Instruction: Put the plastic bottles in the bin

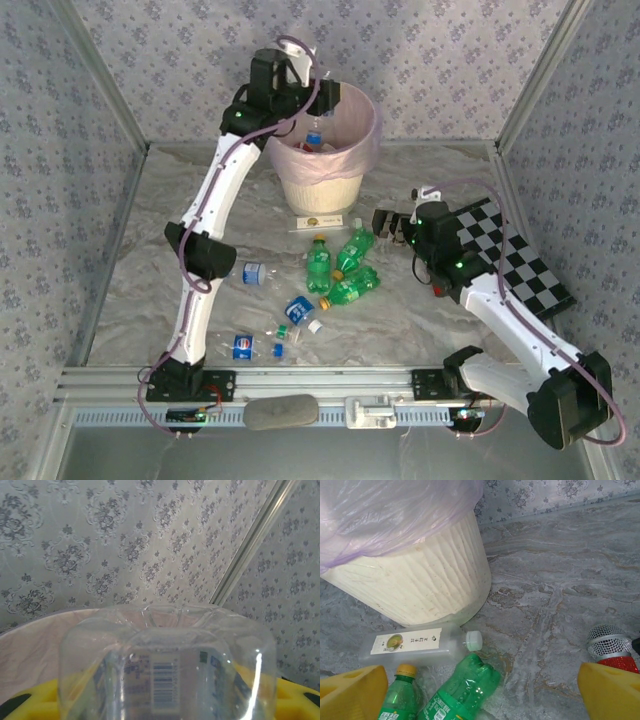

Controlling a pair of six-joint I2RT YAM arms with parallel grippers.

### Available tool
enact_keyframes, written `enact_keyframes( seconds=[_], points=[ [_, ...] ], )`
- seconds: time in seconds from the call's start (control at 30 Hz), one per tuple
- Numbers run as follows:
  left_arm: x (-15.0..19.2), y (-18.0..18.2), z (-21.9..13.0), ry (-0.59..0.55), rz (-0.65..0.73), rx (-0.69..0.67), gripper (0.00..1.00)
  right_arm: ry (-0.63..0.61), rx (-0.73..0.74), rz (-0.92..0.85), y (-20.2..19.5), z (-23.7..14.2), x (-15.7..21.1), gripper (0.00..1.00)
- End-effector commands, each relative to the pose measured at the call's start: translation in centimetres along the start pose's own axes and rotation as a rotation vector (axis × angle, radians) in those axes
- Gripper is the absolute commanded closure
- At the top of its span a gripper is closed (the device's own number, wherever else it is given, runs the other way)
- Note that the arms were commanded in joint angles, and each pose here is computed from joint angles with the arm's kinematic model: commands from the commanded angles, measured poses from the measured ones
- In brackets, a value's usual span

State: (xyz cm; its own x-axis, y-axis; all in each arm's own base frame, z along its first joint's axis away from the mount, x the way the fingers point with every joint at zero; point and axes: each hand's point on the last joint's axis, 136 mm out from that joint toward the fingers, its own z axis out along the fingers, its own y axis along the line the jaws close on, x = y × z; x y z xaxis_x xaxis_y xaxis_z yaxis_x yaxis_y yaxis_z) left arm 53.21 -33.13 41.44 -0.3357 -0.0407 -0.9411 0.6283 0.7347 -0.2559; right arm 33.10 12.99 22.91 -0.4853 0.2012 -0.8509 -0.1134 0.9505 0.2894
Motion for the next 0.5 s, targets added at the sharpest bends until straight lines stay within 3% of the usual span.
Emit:
enact_keyframes(
  seconds=[0.0,0.2,0.37,0.47],
  points=[
    [0.5,0.5,0.4,0.013,0.078,-0.036,0.47,-0.007,0.019,0.029,-0.7,-0.5,0.1,0.01],
    [2.5,1.3,1.5,0.063,0.082,-0.049,0.41,-0.014,0.020,0.037,-0.8,-0.9,0.0,0.01],
    [3.4,1.5,1.8,0.090,0.091,-0.048,0.03,-0.016,0.018,0.044,-0.8,-0.9,-0.1,0.01],
    [2.9,1.3,1.5,0.081,0.098,-0.047,0.00,-0.017,0.015,0.050,-0.8,-0.9,0.0,0.01]
  ],
)
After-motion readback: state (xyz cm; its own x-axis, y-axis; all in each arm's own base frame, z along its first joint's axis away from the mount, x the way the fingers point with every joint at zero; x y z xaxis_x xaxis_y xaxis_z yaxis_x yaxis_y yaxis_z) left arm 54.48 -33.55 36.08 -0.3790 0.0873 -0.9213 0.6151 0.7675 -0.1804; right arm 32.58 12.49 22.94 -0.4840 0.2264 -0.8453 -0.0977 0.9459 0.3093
